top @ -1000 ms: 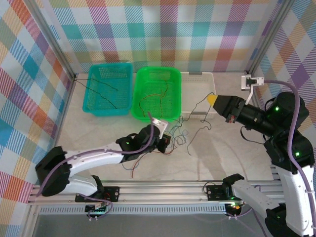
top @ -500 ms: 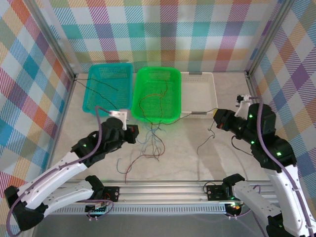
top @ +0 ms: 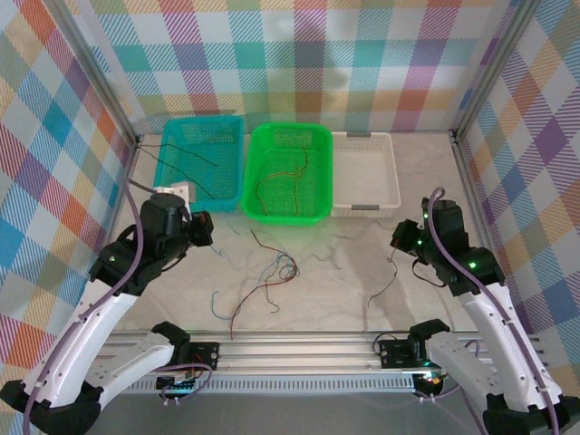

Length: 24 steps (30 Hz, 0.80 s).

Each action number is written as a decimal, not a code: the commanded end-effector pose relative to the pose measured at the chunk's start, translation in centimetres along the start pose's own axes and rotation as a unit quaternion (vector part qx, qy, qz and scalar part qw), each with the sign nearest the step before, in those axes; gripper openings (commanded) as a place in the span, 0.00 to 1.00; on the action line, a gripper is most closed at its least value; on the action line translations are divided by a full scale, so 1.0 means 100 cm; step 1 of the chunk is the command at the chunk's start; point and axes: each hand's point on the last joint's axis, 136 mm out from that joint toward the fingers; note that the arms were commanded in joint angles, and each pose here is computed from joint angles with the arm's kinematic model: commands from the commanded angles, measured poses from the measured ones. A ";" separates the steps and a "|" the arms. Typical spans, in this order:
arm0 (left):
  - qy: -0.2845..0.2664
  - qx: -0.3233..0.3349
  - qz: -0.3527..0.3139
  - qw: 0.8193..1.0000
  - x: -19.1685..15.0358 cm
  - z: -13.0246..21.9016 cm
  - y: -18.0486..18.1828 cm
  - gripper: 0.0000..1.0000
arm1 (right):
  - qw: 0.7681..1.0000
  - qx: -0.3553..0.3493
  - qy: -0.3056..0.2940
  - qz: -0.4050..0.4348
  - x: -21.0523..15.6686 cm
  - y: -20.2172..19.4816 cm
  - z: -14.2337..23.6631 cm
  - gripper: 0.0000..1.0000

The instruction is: Untangle the cables

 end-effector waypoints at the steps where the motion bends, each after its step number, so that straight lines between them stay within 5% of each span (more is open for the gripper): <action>1: -0.004 0.008 -0.002 1.000 0.007 0.013 0.007 0.00 | 1.000 -0.009 0.017 -0.024 -0.008 -0.012 -0.012 0.00; 13: -0.057 -0.100 0.026 0.993 0.055 0.022 -0.039 0.00 | 0.991 0.089 0.102 -0.023 -0.037 0.017 -0.044 0.00; 24: -0.072 -0.142 0.006 0.987 0.108 0.004 -0.073 0.00 | 0.977 0.171 0.123 0.019 -0.046 0.046 -0.034 0.40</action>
Point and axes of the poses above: each hand's point on the last joint's axis, 136 mm out from that joint toward the fingers, its own z axis back along the fingers, its own y axis along the line the jaws close on, x = y × z, and after that the axes turned 10 degrees about -z, right-handed
